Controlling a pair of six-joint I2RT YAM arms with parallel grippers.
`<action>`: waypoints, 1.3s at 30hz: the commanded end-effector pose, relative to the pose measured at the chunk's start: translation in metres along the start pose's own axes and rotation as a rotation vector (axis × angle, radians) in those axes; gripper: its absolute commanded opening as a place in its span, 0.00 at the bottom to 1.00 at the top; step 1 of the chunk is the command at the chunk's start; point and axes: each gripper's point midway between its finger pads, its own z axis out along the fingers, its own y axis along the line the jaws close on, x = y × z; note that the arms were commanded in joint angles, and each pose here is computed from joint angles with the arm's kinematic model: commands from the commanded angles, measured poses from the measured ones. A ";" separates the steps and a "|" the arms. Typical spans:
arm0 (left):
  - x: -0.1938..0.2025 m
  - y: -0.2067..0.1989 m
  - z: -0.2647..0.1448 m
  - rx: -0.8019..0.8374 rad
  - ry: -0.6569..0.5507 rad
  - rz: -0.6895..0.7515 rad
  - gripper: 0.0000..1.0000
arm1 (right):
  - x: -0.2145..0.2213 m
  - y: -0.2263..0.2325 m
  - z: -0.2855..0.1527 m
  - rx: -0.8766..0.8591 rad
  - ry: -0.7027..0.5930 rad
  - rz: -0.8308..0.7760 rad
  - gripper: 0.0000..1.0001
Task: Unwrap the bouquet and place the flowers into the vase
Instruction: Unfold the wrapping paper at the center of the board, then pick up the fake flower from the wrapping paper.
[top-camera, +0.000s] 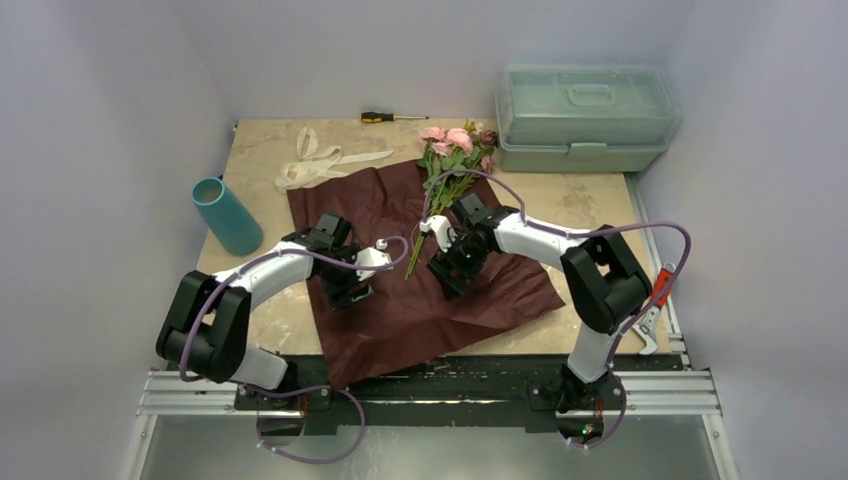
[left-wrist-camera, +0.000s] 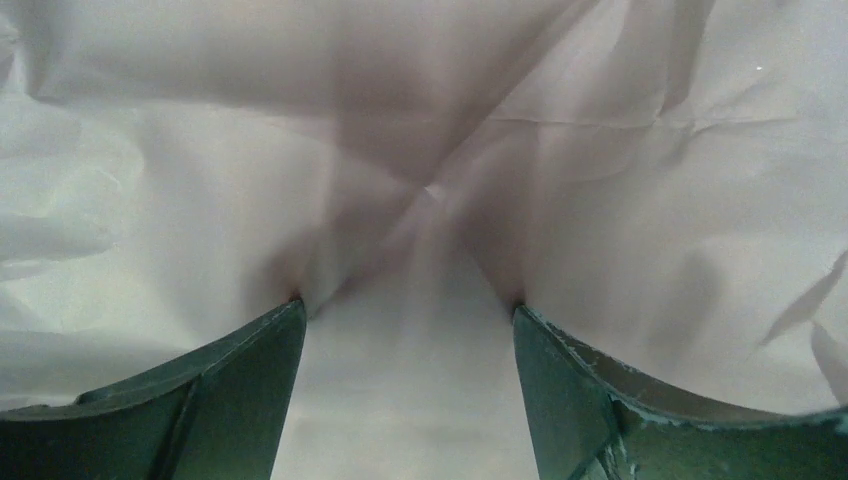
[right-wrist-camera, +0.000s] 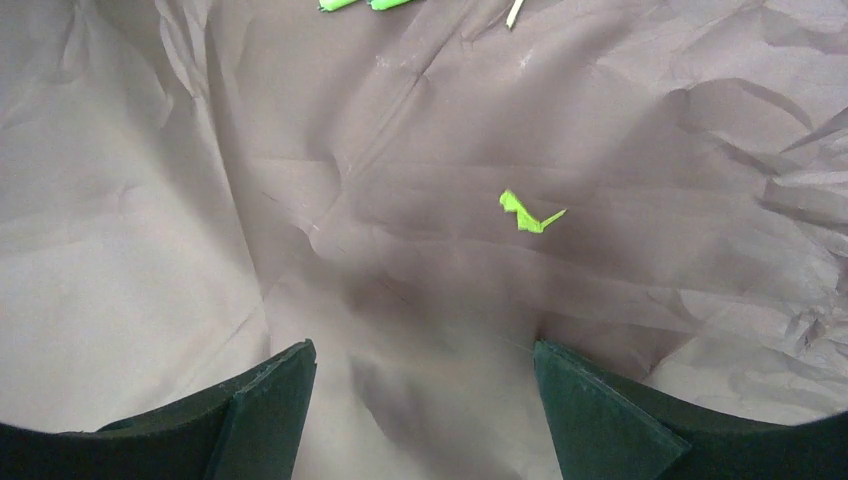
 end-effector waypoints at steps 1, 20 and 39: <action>0.014 0.037 0.007 -0.174 0.079 0.076 0.77 | 0.020 -0.010 0.017 0.013 0.075 0.041 0.85; -0.171 0.119 -0.099 -0.216 -0.522 -0.281 0.68 | -0.117 -0.051 -0.115 0.046 -0.509 0.225 0.77; -0.241 0.153 -0.051 -0.121 -0.686 -0.659 0.66 | -0.187 -0.185 -0.113 0.227 -0.734 0.862 0.52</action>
